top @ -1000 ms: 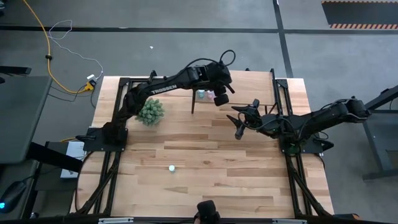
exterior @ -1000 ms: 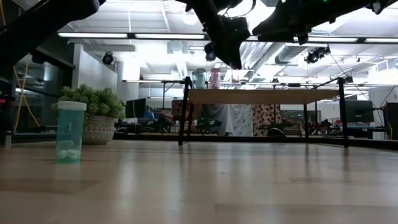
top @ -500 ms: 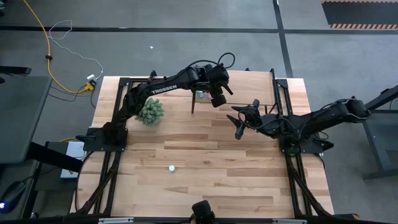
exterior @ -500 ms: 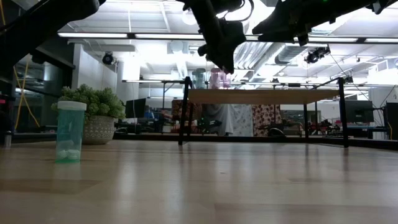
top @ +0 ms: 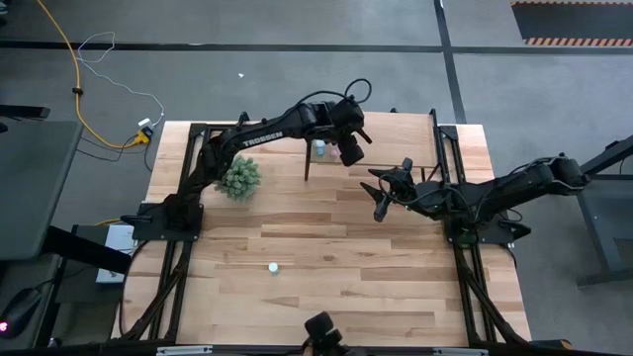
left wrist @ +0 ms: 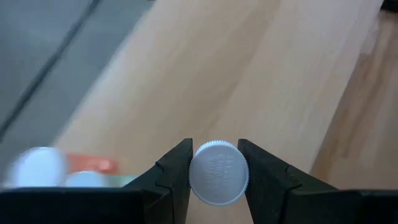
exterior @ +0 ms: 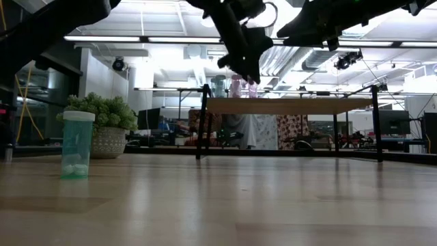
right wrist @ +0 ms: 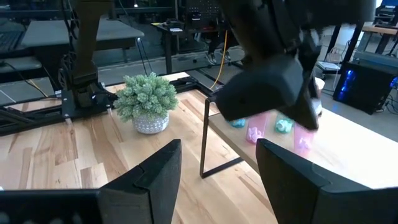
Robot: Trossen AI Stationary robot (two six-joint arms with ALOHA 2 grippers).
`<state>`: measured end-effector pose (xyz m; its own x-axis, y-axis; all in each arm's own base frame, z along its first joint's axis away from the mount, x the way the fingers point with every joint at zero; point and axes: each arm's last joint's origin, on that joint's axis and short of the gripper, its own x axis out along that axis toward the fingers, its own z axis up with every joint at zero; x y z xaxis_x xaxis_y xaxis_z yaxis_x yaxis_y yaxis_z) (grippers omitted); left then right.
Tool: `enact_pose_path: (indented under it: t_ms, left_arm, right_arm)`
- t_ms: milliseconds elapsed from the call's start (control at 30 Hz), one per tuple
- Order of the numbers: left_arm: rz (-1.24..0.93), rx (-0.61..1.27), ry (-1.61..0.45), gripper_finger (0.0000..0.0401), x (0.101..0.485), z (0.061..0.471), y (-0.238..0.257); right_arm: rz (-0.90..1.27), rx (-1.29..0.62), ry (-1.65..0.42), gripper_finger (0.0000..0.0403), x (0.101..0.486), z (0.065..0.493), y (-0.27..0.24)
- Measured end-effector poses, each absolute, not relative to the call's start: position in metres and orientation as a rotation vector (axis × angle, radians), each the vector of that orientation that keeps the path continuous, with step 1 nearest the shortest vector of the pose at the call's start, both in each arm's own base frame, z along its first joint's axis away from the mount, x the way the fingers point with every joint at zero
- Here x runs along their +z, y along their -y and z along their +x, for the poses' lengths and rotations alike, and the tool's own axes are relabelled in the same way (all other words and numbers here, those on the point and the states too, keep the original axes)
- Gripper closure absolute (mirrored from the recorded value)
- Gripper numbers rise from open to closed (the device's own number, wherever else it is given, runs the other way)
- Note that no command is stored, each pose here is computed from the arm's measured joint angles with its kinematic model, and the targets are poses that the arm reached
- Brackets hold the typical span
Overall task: Pick and place medicine bottles onto shelf by color
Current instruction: Put the transparent pink medicine bottle on the shelf
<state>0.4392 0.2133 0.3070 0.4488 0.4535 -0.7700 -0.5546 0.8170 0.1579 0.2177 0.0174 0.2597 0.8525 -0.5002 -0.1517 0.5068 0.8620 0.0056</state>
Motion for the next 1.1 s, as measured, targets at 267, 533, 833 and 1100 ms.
enact_pose_path:
  t_ms: [267,533,833,1100]
  left_arm:
    - [-0.155,0.612,-0.915,0.0288,0.298,0.441,-0.22]
    - [-0.126,0.597,-0.923,0.0286,0.298,0.442,-0.219]
    - [-0.09,0.585,-0.895,0.0235,0.302,0.443,-0.22]
    - [-0.082,0.589,-0.851,0.0183,0.318,0.438,-0.218]
  right_arm:
    - [0.045,-0.53,-0.15,0.0203,0.259,0.218,-0.017]
    - [0.044,-0.53,-0.151,0.0203,0.259,0.218,-0.017]
    - [0.044,-0.53,-0.151,0.0203,0.259,0.218,-0.017]
    - [0.044,-0.53,-0.151,0.0203,0.259,0.218,-0.017]
